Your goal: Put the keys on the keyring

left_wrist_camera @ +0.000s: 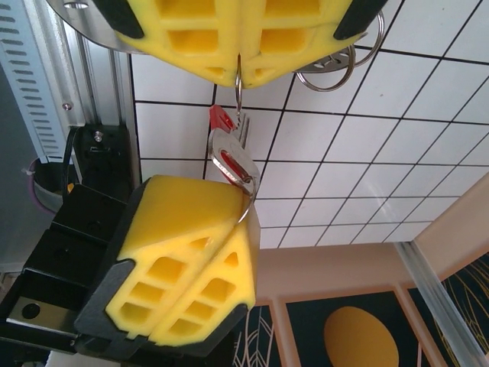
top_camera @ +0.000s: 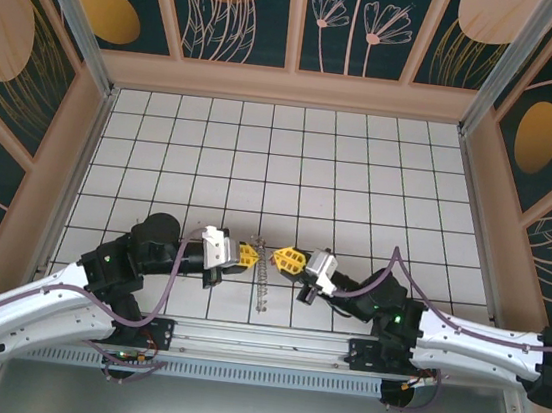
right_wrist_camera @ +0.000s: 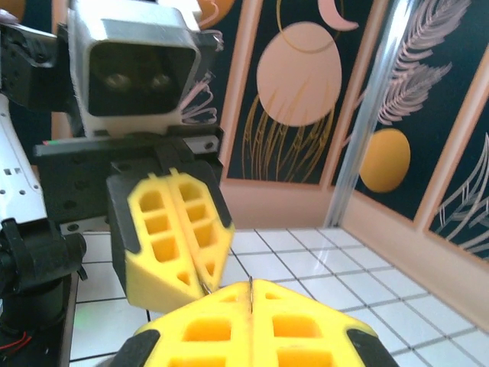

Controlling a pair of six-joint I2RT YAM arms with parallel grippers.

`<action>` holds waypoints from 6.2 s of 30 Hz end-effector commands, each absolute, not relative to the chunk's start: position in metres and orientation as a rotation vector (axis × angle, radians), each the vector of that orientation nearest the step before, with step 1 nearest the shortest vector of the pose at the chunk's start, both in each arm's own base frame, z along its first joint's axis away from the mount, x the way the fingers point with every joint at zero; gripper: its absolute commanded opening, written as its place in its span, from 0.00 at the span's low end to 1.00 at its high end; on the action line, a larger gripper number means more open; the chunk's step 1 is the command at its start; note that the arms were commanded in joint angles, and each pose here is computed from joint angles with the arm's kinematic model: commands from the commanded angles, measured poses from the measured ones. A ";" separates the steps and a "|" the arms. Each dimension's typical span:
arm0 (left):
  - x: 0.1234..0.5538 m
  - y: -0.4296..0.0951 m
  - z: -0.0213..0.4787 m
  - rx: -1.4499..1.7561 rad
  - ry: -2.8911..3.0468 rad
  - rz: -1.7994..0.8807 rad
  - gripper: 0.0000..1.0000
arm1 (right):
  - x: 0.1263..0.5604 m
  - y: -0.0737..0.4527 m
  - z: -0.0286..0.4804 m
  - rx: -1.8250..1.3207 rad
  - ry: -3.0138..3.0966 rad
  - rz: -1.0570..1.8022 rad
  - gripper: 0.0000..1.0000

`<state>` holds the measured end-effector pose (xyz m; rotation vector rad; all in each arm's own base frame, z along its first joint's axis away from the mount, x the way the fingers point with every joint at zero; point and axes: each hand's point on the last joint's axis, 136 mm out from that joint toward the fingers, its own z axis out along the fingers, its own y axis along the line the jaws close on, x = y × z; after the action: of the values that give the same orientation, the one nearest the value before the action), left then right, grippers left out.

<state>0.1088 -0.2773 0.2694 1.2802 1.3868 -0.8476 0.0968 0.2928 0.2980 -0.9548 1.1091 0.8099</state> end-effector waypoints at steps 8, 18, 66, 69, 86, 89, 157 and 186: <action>0.123 -0.274 0.277 1.194 1.432 -0.802 0.00 | 0.122 0.277 0.276 -0.856 1.291 0.767 0.00; 0.163 -0.261 0.229 1.029 1.746 -0.625 0.00 | 0.137 0.264 0.264 -0.784 1.326 0.772 0.00; 0.294 -0.259 0.067 0.680 2.289 -0.368 0.02 | 0.157 0.223 0.246 -0.622 1.359 0.719 0.00; 0.288 -0.253 0.063 0.670 2.312 -0.368 0.11 | 0.162 0.223 0.244 -0.615 1.377 0.710 0.00; 0.236 -0.286 0.090 0.836 2.309 -0.778 0.81 | 0.184 0.217 0.225 -0.538 1.493 0.698 0.00; 0.225 -0.289 0.097 0.867 2.304 -0.849 0.82 | 0.188 0.214 0.217 -0.506 1.533 0.708 0.00; 0.167 -0.339 0.024 0.820 2.647 -0.685 0.30 | 0.205 0.169 0.124 -0.093 1.942 0.707 0.00; 0.190 -0.308 0.109 0.722 2.318 -0.695 0.98 | 0.200 0.183 0.073 -0.079 2.146 0.749 0.12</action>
<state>0.1781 -0.3204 0.0929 0.7478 2.3957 -0.7526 0.1967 0.1785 0.0660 -0.0704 2.1592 0.7349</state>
